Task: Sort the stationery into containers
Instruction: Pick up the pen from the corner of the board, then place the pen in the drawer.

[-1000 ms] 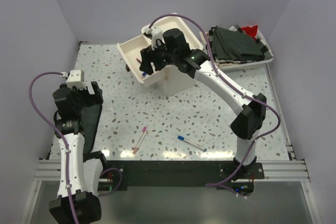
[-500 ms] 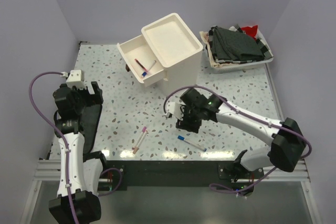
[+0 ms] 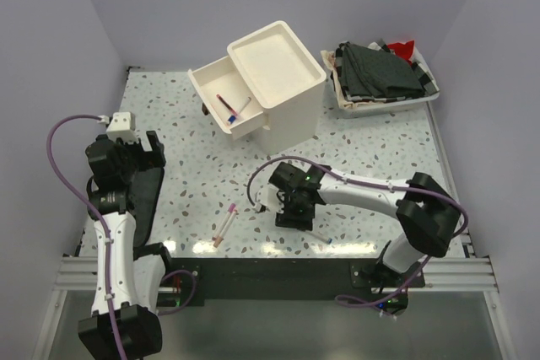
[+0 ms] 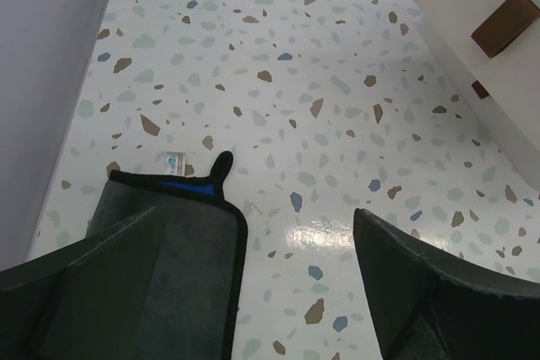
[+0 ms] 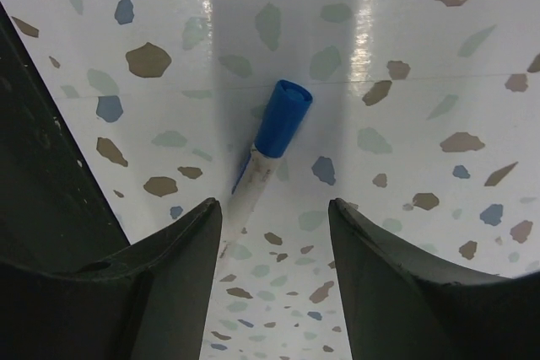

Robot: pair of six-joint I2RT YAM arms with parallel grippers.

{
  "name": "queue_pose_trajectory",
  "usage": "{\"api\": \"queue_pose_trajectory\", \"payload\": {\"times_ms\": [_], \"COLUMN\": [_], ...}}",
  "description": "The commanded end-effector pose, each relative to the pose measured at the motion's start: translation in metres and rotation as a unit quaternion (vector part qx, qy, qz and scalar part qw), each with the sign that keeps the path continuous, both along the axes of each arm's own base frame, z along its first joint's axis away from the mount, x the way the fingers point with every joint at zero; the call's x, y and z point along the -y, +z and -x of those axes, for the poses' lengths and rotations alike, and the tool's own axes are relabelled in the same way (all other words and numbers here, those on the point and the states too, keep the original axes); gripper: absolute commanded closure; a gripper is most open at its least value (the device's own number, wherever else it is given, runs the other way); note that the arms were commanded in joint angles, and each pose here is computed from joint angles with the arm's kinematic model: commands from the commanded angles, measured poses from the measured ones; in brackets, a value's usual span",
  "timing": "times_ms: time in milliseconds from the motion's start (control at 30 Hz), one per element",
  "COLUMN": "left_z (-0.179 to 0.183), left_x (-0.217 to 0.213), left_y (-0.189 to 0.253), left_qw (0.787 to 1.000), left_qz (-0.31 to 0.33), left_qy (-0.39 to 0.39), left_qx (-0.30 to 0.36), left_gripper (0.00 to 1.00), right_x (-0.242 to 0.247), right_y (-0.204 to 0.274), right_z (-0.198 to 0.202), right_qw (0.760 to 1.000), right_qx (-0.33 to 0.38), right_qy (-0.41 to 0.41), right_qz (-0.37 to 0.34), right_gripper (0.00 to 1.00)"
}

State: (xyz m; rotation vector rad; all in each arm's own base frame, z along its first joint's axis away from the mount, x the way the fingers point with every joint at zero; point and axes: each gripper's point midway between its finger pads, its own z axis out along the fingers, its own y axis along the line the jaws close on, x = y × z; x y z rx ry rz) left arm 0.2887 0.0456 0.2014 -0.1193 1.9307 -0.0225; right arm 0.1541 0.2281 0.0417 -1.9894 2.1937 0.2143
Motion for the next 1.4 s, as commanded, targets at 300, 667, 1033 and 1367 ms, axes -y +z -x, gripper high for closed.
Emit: {"api": "queue_pose_trajectory", "payload": {"times_ms": [300, 667, 1033, 1367], "left_z": [-0.001, -0.008, -0.007, -0.006], "left_x": [-0.006, -0.004, -0.005, -0.005], "left_y": [0.006, 0.005, 0.006, 0.008], "left_qw": [1.000, 1.000, 1.000, 1.000], "left_qz": [-0.020, -0.014, -0.017, -0.016], "left_qy": [0.008, 0.001, 0.004, 0.005], "left_qx": [0.009, 0.015, 0.015, 0.018], "left_gripper": [0.01, 0.01, 0.01, 0.01], "right_x": [-0.020, -0.082, -0.166, -0.220], "right_y": [-0.034, 0.144, 0.324, 0.346], "right_z": [-0.004, -0.019, -0.093, -0.186], "right_qw": [0.998, 0.980, 0.892, 0.854], "right_qx": [-0.016, 0.055, 0.180, 0.283], "right_qy": [-0.044, 0.050, -0.008, -0.054], "right_qz": [0.036, -0.183, -0.414, -0.434], "right_gripper": [0.79, 1.00, 1.00, 1.00]}}
